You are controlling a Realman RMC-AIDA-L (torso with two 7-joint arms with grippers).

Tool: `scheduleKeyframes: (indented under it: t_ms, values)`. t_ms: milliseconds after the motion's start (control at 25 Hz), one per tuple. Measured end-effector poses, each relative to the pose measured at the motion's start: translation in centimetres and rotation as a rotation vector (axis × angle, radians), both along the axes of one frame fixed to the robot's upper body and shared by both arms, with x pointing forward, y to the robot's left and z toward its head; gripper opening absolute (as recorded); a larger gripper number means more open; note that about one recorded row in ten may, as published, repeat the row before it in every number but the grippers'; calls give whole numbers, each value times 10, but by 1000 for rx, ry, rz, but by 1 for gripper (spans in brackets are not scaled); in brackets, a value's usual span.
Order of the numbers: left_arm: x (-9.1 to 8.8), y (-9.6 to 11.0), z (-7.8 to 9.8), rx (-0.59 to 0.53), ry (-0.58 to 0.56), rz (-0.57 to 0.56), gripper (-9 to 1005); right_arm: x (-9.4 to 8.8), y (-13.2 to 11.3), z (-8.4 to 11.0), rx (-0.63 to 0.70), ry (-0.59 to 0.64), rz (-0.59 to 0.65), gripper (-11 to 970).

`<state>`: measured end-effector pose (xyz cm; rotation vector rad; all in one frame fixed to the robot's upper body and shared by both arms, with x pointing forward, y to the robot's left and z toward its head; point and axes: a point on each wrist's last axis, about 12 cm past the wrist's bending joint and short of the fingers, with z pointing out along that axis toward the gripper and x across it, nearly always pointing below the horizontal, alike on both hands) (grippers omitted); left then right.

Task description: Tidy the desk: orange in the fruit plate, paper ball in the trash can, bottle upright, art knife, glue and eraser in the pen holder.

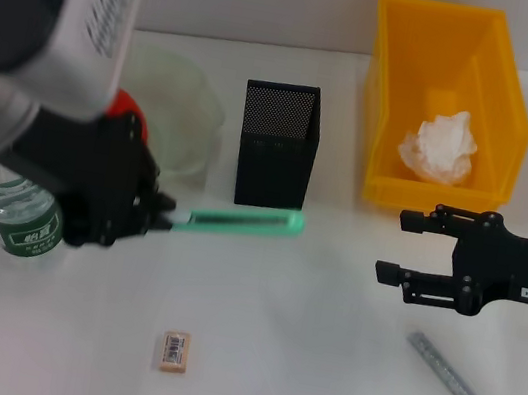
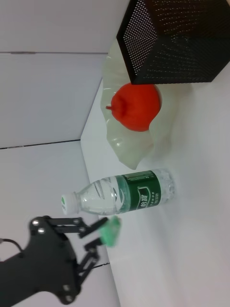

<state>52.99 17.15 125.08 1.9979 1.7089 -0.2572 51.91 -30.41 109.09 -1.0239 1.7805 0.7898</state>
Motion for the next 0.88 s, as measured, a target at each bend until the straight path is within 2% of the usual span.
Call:
scheduleKeyframes:
  t_ms: [200, 240, 520, 840, 880]
  values:
    - [5, 6, 12, -132, -21, 46, 98, 0, 0, 0, 0, -1, 0, 762]
    - [8, 8, 16, -186, -35, 67, 98, 0, 0, 0, 0, -1, -1, 762]
    - [17, 11, 15, -281, -94, 153, 99, 0, -1, 1, 4, -3, -6, 761]
    - [28, 19, 10, -519, -136, 287, 99, -2, -3, 0, 15, -2, -16, 761]
    - [28, 19, 10, -519, -136, 287, 99, -2, -3, 0, 15, -2, -16, 761]
